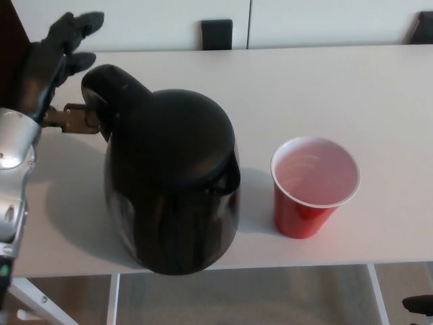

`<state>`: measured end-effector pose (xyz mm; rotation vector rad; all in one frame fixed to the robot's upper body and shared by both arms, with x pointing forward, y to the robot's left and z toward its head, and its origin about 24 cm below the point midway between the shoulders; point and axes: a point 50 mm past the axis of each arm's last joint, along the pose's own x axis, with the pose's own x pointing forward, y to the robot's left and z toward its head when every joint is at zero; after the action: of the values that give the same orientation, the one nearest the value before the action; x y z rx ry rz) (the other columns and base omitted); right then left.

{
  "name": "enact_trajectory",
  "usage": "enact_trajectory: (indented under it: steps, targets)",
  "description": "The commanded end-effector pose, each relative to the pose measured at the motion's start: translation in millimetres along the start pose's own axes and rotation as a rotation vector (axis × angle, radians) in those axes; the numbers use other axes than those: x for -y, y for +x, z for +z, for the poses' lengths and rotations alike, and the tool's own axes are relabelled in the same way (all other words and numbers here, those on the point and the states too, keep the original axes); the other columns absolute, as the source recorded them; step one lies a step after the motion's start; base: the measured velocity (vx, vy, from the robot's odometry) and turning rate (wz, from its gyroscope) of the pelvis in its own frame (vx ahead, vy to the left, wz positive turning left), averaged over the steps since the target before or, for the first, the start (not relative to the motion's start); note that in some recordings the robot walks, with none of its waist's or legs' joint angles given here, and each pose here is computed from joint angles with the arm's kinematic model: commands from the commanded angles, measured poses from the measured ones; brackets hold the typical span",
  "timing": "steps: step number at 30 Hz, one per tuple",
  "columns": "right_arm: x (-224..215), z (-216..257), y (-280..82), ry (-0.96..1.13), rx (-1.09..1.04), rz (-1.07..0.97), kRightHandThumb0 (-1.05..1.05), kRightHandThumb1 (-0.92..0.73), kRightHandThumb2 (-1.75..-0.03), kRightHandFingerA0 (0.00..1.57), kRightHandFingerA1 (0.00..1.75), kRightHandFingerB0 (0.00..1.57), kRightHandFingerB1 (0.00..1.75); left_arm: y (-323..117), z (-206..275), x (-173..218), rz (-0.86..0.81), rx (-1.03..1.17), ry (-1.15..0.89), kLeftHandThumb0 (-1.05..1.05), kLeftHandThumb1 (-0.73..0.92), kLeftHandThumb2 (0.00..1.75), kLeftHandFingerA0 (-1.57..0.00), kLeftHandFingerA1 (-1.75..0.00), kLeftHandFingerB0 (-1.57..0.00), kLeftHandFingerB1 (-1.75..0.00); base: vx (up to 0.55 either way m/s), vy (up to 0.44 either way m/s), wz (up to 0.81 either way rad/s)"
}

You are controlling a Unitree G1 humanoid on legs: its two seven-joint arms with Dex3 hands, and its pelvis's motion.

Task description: The robot walk towards a table in front and uses its left hand to pick up the pot from the base and pour water to the cup on the right hand side

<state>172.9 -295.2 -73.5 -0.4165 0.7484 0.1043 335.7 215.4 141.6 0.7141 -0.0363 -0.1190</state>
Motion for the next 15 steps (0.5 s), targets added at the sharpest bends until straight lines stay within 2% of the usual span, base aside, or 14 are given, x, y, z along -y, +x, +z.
enact_trajectory:
  steps: [1,15]
  targets:
    - [1.3,-3.5,-0.8,-0.013,-0.017,0.001,-0.39,-0.73,-0.62,0.73,0.56,0.48,0.45,-0.2,-13.3,4.9,-0.142,-0.081,0.227,-0.49,0.43,0.66,-0.28,-0.44,-0.17,-0.36,0.00,0.000,0.00]
    - [2.0,-3.5,-0.3,-0.008,-0.008,-0.002,-0.39,-0.73,-0.61,0.74,0.57,0.47,0.45,-6.1,-27.5,6.2,-0.187,-0.129,0.324,-0.47,0.42,0.65,-0.31,-0.45,-0.16,-0.35,0.00,0.000,0.00]
